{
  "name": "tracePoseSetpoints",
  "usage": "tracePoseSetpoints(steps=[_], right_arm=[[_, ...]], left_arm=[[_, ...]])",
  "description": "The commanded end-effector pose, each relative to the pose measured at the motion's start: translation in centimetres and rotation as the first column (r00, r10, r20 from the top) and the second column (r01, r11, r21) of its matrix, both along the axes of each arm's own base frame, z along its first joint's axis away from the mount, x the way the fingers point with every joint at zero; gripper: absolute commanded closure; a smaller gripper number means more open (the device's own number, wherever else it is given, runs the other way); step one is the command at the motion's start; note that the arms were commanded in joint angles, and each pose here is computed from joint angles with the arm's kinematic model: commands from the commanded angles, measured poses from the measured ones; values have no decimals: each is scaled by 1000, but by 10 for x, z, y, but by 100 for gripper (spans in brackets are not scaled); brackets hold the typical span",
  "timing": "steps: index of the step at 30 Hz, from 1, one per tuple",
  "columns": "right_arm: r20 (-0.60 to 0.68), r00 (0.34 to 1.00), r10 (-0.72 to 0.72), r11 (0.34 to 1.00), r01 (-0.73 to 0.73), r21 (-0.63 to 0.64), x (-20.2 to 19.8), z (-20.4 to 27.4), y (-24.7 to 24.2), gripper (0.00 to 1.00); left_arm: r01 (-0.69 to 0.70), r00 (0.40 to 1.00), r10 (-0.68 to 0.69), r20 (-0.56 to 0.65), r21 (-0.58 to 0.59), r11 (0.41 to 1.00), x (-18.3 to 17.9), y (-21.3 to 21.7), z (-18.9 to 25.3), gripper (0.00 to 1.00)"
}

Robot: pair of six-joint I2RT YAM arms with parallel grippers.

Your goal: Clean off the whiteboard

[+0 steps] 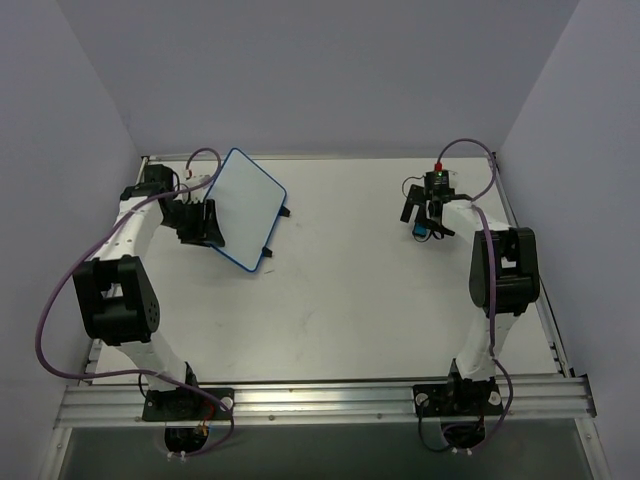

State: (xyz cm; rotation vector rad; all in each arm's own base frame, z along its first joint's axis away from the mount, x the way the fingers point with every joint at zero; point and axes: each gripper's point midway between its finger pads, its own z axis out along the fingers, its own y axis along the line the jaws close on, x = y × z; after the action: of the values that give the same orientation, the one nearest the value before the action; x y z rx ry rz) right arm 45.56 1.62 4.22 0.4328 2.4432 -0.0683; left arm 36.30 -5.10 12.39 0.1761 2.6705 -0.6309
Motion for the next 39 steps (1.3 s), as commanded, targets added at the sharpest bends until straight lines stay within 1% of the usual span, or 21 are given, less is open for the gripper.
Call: tracePoseSetpoints(steps=[1, 2, 5, 11, 12, 13, 15, 21, 24, 25, 26, 27, 29, 31, 37, 39], right_arm=[[49, 998, 35, 999, -35, 3, 0, 27, 9, 1], [48, 998, 41, 999, -42, 7, 0, 26, 10, 1], [47, 998, 52, 999, -53, 12, 0, 25, 12, 1], [53, 996, 68, 997, -69, 16, -1, 24, 18, 1], [53, 996, 69, 997, -70, 17, 0, 24, 18, 1], [53, 996, 71, 997, -72, 16, 0, 24, 19, 1], [52, 996, 76, 997, -77, 15, 0, 24, 20, 1], [59, 995, 86, 996, -87, 13, 0, 27, 23, 1], [67, 994, 86, 996, -87, 13, 0, 29, 23, 1], [67, 994, 89, 996, -90, 15, 0, 29, 24, 1], [68, 993, 92, 996, -93, 16, 1, 30, 25, 1], [69, 993, 95, 995, -97, 16, 1, 30, 26, 1], [69, 992, 102, 995, -103, 14, 1, 30, 28, 1], [70, 991, 113, 993, -114, 8, 1, 31, 31, 1], [96, 989, 115, 993, -113, -28, 0, 46, 34, 0], [104, 989, 101, 994, -96, -55, -2, 55, 30, 0]], left_arm=[[-24, 996, 24, 84, -1, 1000, 7, 4, 17, 43], [-26, 995, 26, 101, -5, 1000, 9, 3, 17, 30], [-18, 993, 23, 114, -38, 999, 8, -3, 15, 30], [-30, 994, 31, 107, -12, 999, 8, 2, 8, 30], [-32, 993, 33, 110, -11, 999, 8, 2, 9, 14], [-31, 993, 32, 113, -9, 999, 9, 2, 9, 6], [-41, 992, 40, 117, 7, 999, 8, 5, 11, 6], [-54, 991, 53, 124, 4, 999, 5, 5, 9, 6], [-85, 990, 81, 116, 32, 996, 3, 11, 7, 6], [-109, 987, 101, 122, 58, 992, 3, 16, 6, 6], [-126, 981, 116, 152, 57, 990, 4, 19, 11, 6], [-150, 979, 142, 144, 44, 988, 1, 20, 8, 6], [-177, 968, 167, 185, 35, 984, 3, 28, 12, 6], [-209, 960, 204, 193, 7, 978, -2, 27, 19, 6], [-245, 935, 234, 267, 11, 969, -10, 30, 44, 6], [-285, 916, 264, 303, 26, 958, -13, 36, 55, 6]])
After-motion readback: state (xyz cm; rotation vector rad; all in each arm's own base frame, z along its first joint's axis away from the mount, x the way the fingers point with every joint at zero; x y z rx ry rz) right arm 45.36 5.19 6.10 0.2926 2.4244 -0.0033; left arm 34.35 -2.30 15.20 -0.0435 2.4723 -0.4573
